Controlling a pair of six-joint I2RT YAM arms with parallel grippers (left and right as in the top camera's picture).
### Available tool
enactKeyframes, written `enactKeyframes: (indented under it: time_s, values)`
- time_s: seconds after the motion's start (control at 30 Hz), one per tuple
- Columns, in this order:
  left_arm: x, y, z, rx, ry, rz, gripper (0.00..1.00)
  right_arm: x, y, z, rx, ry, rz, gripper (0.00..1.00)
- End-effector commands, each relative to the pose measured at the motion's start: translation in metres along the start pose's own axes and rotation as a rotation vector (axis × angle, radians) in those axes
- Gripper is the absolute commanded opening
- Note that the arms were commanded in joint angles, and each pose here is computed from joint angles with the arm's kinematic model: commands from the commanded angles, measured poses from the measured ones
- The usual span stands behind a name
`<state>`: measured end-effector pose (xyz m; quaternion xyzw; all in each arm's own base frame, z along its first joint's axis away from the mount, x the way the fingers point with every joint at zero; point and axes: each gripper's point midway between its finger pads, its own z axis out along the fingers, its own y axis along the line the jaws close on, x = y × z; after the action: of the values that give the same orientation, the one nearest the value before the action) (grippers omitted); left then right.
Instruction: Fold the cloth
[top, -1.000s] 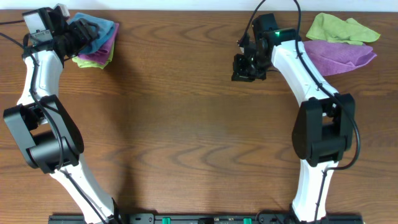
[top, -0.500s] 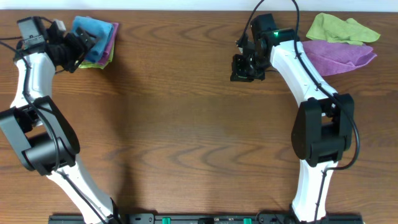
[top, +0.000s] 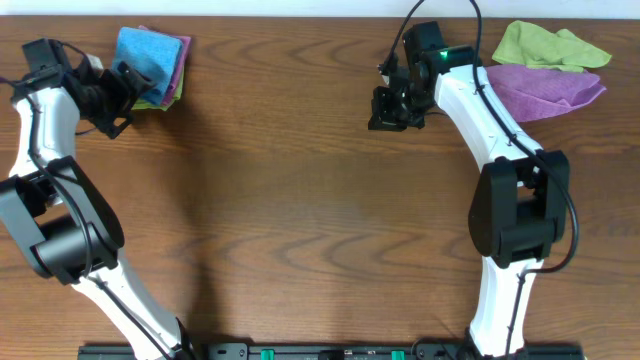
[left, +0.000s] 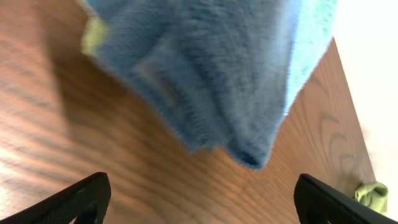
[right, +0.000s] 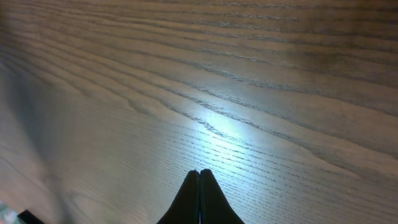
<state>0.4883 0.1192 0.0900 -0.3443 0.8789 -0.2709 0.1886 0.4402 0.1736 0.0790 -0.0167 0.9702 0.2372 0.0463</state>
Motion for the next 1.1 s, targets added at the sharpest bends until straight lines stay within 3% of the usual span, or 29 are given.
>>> enactKeyframes:
  time_s: [0.0, 0.17, 0.33, 0.37, 0.43, 0.5, 0.57, 0.67, 0.83, 1.07]
  values:
    - [-0.014, -0.005, -0.039, -0.037, -0.088, 0.006, 0.96, -0.005, 0.014, -0.014, -0.023, -0.034, -0.053, 0.02]
    - [-0.001, -0.013, -0.089, -0.081, -0.115, 0.081, 0.95, 0.003, 0.011, -0.018, -0.014, -0.008, -0.091, 0.02]
    - [0.040, -0.035, -0.137, -0.095, -0.075, 0.218, 0.95, 0.008, -0.004, -0.056, 0.023, -0.034, -0.073, 0.01]
    - [0.054, -0.040, -0.148, -0.099, -0.057, 0.259, 0.95, 0.009, -0.005, -0.068, 0.024, -0.049, -0.077, 0.09]
    - [0.079, -0.047, -0.172, -0.129, -0.046, 0.319, 0.95, 0.017, -0.007, -0.100, 0.046, -0.078, -0.117, 0.44]
    - [0.092, -0.060, -0.191, -0.124, -0.076, 0.354, 0.95, 0.027, -0.012, -0.125, 0.104, -0.097, -0.140, 0.66]
    - [0.108, -0.080, -0.210, -0.099, -0.121, 0.417, 0.95, 0.042, -0.015, -0.155, 0.181, -0.122, -0.170, 0.85]
    - [0.141, -0.109, -0.238, -0.080, -0.180, 0.552, 0.96, 0.071, -0.013, -0.195, 0.259, -0.148, -0.226, 0.98]
    - [0.224, -0.132, -0.276, -0.066, -0.182, 0.798, 0.95, 0.136, 0.016, -0.261, 0.254, -0.262, -0.280, 0.99]
    - [0.289, -0.103, -0.301, -0.034, -0.184, 0.903, 0.95, 0.221, 0.026, -0.301, 0.253, -0.540, -0.381, 0.99]
